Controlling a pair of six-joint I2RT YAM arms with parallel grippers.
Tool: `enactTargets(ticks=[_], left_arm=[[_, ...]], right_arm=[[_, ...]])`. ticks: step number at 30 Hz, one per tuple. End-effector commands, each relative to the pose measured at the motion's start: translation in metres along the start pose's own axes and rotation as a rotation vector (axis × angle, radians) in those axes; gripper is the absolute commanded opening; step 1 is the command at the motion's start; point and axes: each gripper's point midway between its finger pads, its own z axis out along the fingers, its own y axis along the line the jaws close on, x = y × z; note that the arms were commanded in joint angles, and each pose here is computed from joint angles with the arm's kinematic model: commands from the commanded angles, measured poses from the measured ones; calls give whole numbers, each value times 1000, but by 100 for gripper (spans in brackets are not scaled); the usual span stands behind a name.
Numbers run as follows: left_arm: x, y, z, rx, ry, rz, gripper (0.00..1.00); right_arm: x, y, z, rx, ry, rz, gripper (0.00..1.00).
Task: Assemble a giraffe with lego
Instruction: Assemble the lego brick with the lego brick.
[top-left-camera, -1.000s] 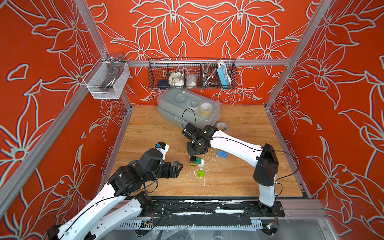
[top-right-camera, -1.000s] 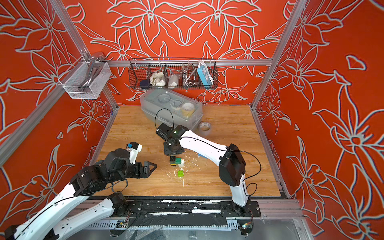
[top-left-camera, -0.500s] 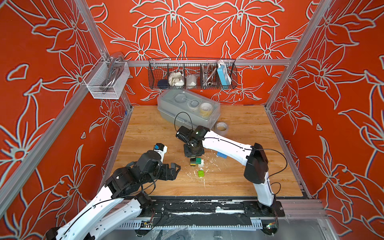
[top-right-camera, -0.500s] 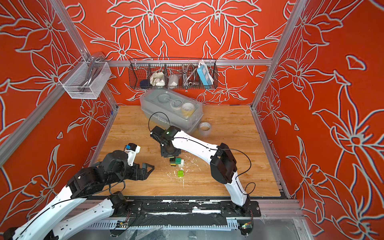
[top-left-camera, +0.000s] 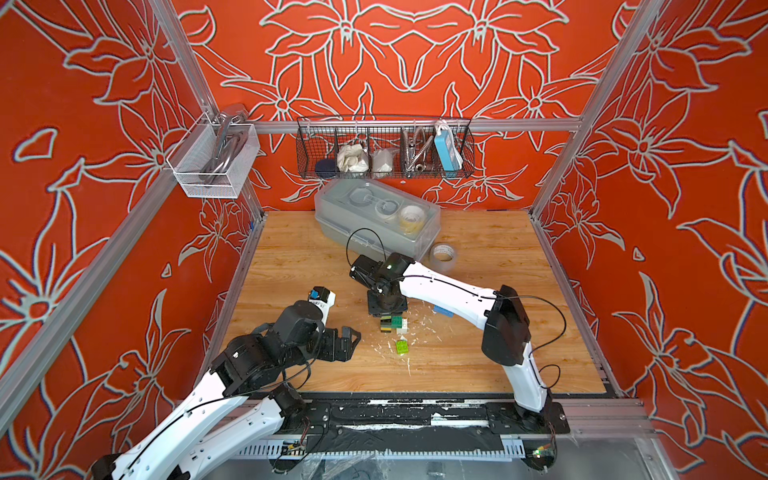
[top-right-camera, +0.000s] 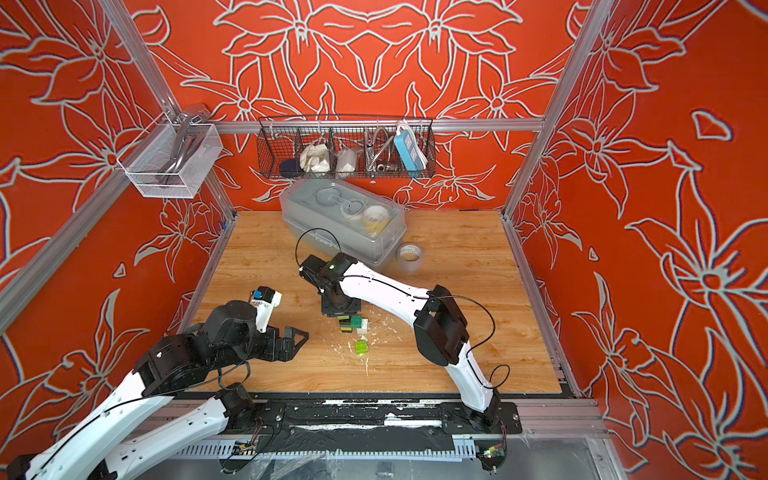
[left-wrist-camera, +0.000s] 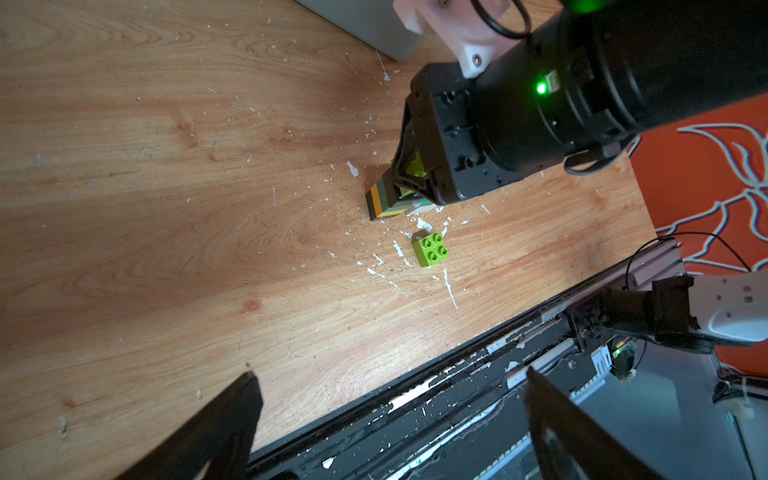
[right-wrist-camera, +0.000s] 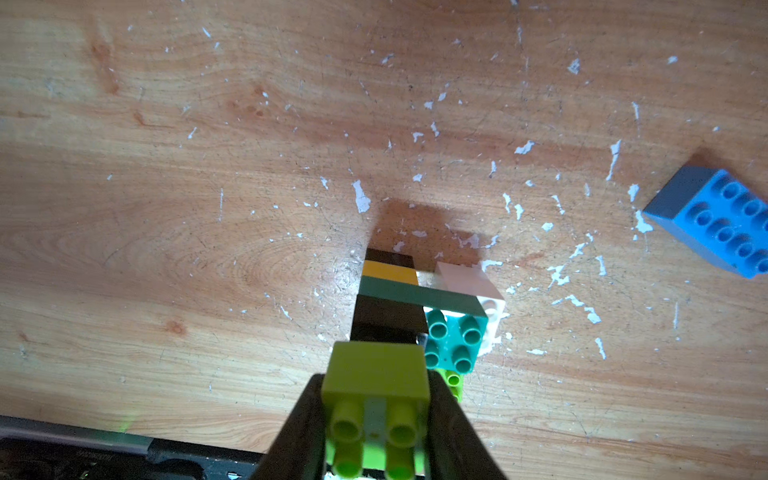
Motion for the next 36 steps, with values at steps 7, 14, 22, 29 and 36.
enactTargets(ticks=[7, 14, 22, 29, 36], left_arm=[[1, 2, 4, -16, 12, 18, 97], [-1, 2, 2, -22, 9, 25, 97], [-1, 2, 2, -23, 14, 29, 97], [0, 2, 2, -26, 18, 30, 97], [1, 4, 3, -34, 22, 30, 97]], right_arm=[[3, -4, 13, 16, 27, 64, 20], [7, -10, 22, 31, 44, 84, 20], [12, -19, 31, 37, 58, 116, 20], [13, -21, 37, 58, 67, 115, 20], [13, -24, 40, 87, 78, 118, 19]])
